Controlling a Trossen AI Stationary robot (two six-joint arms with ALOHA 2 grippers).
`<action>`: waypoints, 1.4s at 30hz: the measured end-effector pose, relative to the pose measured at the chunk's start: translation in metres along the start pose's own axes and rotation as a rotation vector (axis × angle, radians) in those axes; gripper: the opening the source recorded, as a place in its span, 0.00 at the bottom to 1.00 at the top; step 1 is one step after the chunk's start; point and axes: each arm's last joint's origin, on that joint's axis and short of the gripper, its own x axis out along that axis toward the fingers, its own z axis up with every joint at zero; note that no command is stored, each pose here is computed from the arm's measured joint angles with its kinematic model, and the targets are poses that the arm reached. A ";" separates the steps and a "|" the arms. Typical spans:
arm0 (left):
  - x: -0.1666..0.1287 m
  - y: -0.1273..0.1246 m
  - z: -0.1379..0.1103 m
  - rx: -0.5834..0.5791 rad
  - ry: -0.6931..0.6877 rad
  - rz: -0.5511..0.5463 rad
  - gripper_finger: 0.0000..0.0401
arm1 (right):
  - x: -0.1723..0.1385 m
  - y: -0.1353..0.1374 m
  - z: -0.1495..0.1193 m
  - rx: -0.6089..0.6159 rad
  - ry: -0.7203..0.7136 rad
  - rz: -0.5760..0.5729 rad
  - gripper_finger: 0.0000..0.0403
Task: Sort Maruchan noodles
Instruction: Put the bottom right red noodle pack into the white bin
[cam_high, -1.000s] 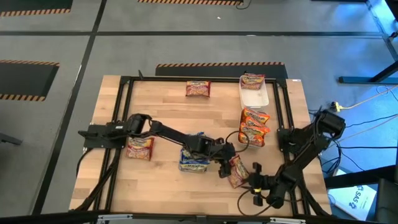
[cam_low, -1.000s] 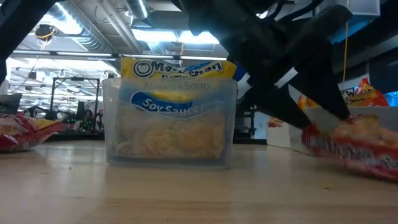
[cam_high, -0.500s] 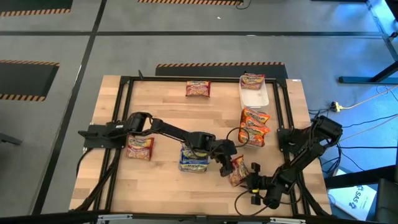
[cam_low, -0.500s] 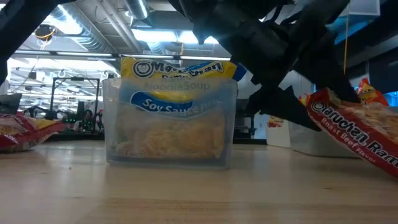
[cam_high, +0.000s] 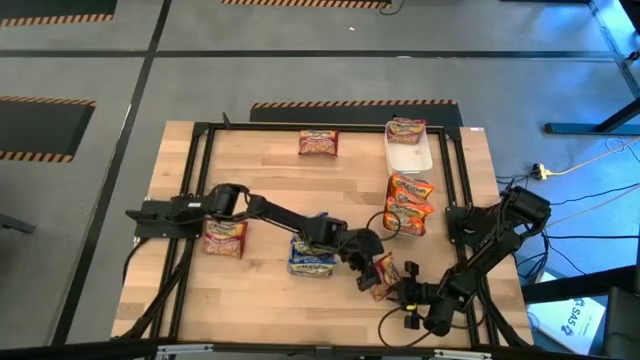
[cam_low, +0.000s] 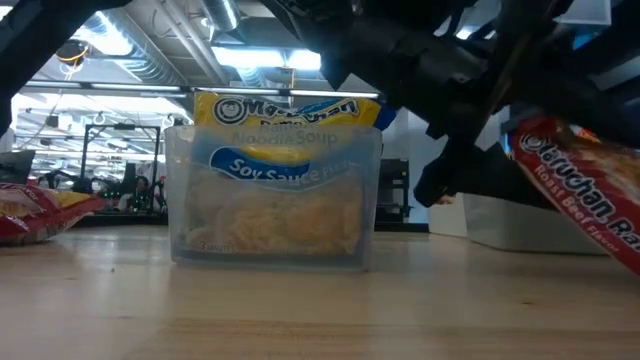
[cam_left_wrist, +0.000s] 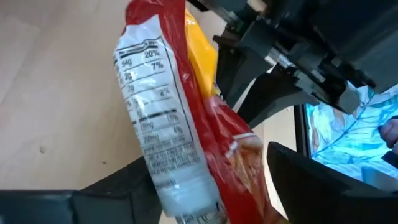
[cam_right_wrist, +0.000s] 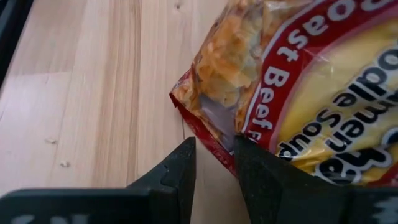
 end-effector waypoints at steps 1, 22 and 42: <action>0.000 0.000 0.000 0.001 0.001 0.000 0.61 | 0.000 0.000 0.000 0.000 -0.002 0.000 0.27; -0.003 -0.020 -0.008 0.255 -0.009 0.007 0.33 | -0.028 0.009 0.018 0.171 0.034 0.184 0.29; -0.072 -0.106 -0.013 0.653 -0.033 0.047 0.33 | -0.099 0.004 0.065 0.218 -0.287 0.327 0.68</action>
